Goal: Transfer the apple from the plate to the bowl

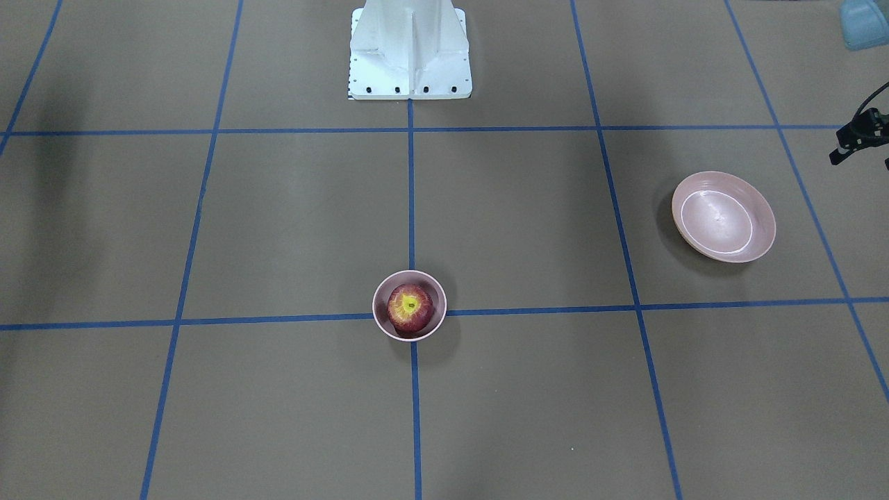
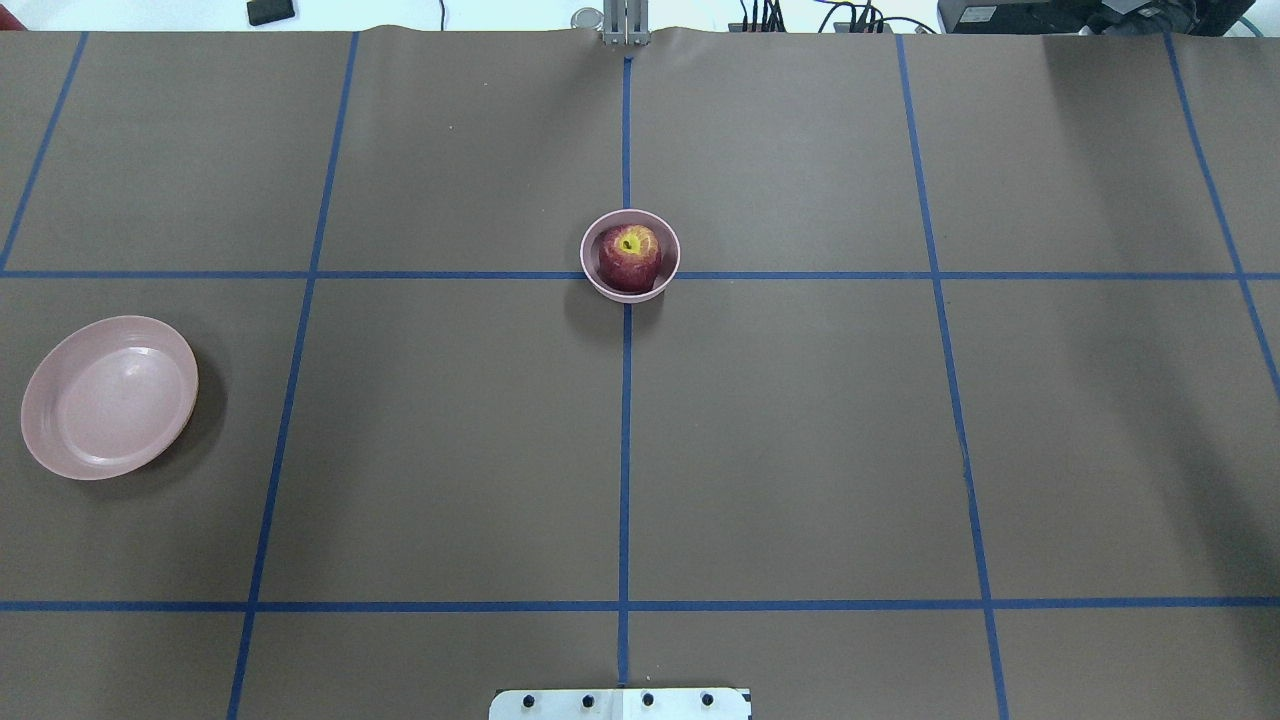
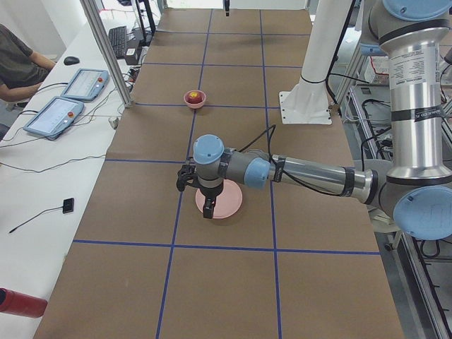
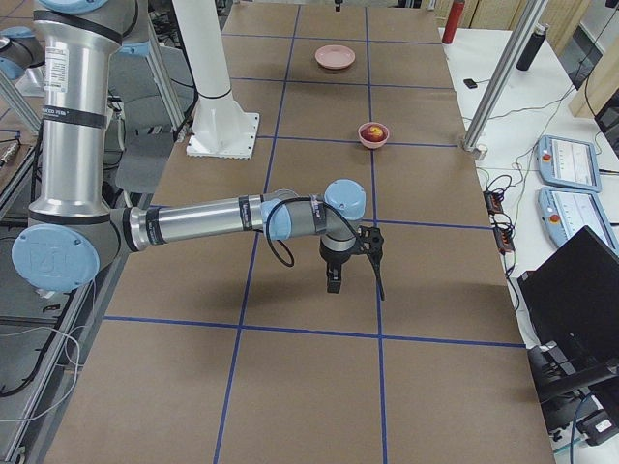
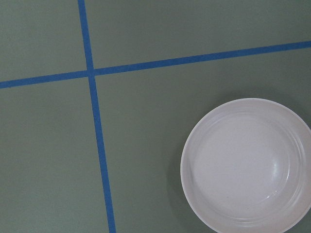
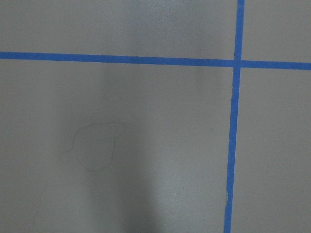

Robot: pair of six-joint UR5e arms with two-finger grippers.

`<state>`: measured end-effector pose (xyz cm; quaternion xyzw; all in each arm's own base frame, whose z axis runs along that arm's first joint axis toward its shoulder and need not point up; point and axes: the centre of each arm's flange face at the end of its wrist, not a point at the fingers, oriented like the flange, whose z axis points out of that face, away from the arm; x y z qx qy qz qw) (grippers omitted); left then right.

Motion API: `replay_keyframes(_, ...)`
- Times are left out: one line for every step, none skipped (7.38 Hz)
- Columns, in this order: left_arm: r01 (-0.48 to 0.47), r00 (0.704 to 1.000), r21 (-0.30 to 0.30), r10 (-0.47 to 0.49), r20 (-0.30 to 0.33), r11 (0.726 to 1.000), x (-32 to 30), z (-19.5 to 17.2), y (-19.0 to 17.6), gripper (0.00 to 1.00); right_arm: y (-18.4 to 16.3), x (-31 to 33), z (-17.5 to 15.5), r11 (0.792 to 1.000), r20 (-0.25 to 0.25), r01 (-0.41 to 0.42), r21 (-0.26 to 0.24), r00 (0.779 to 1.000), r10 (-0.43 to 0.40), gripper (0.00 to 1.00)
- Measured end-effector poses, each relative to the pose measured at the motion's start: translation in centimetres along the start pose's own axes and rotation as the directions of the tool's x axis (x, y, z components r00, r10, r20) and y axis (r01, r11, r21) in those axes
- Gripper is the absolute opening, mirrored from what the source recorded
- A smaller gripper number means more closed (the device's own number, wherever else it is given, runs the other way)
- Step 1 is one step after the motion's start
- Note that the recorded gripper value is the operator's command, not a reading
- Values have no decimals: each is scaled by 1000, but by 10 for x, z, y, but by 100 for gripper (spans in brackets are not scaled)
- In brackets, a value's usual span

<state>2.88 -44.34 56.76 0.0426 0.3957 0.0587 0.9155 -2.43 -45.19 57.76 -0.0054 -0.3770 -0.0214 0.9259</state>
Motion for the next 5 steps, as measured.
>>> replay_keyframes(0, 1000, 0, 0, 0, 1000, 0, 0, 0, 98, 0, 0, 0, 1000, -1, 0, 0, 1000, 0, 100)
replay_keyframes(0, 1000, 1, 0, -1, 1000, 0, 0, 0, 98, 0, 0, 0, 1000, -1, 0, 0, 1000, 0, 100)
replay_keyframes(-1, 1000, 2, 1, -1, 1000, 1, -1, 0, 98, 0, 0, 0, 1000, 0, 0, 0, 1000, 0, 100)
replay_keyframes(-2, 1000, 3, 2, -2, 1000, 2, -2, 0, 98, 0, 0, 0, 1000, 0, 0, 0, 1000, 0, 100)
replay_keyframes(-2, 1000, 3, 2, -2, 1000, 2, -2, 0, 98, 0, 0, 0, 1000, -1, 0, 0, 1000, 0, 100)
